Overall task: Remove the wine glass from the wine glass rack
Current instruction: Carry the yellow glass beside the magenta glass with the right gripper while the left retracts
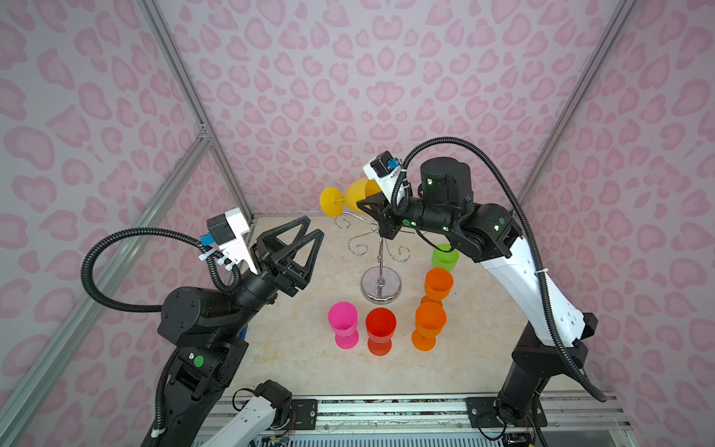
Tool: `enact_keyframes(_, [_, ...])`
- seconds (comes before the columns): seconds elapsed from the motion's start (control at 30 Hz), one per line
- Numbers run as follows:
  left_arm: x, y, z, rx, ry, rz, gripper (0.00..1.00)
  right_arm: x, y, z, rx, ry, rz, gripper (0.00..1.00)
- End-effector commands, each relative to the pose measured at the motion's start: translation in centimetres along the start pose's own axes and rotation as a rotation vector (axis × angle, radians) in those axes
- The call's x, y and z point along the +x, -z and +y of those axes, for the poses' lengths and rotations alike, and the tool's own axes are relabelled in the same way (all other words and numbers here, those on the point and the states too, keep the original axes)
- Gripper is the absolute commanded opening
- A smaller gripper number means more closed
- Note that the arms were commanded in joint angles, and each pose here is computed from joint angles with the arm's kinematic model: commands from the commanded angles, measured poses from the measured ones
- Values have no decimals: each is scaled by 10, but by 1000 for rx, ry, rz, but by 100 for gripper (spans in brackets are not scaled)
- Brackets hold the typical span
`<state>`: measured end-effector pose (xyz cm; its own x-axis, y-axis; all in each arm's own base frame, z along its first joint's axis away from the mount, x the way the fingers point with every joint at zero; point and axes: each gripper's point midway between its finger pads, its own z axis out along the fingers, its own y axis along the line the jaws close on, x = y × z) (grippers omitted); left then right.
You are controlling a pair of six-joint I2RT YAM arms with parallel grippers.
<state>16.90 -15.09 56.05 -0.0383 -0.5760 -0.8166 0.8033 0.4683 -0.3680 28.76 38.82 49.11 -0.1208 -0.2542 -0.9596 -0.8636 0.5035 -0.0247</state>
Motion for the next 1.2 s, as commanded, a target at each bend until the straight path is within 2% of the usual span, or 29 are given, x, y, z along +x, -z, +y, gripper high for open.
enact_keyframes(0.0, [-9,8,5,-51,-58,-45,68,21,-12,10,-16,51,93,0])
enact_keyframes(0.4, [-20,18,5,-79,-85,-101,66,65,-43,53,-139,126,237,0])
enact_keyframes(0.83, [-25,26,6,-98,-99,-141,63,131,-85,92,-249,183,426,0])
enact_keyframes(1.17, [-27,36,15,-153,-109,-173,62,189,-119,96,-202,248,583,0])
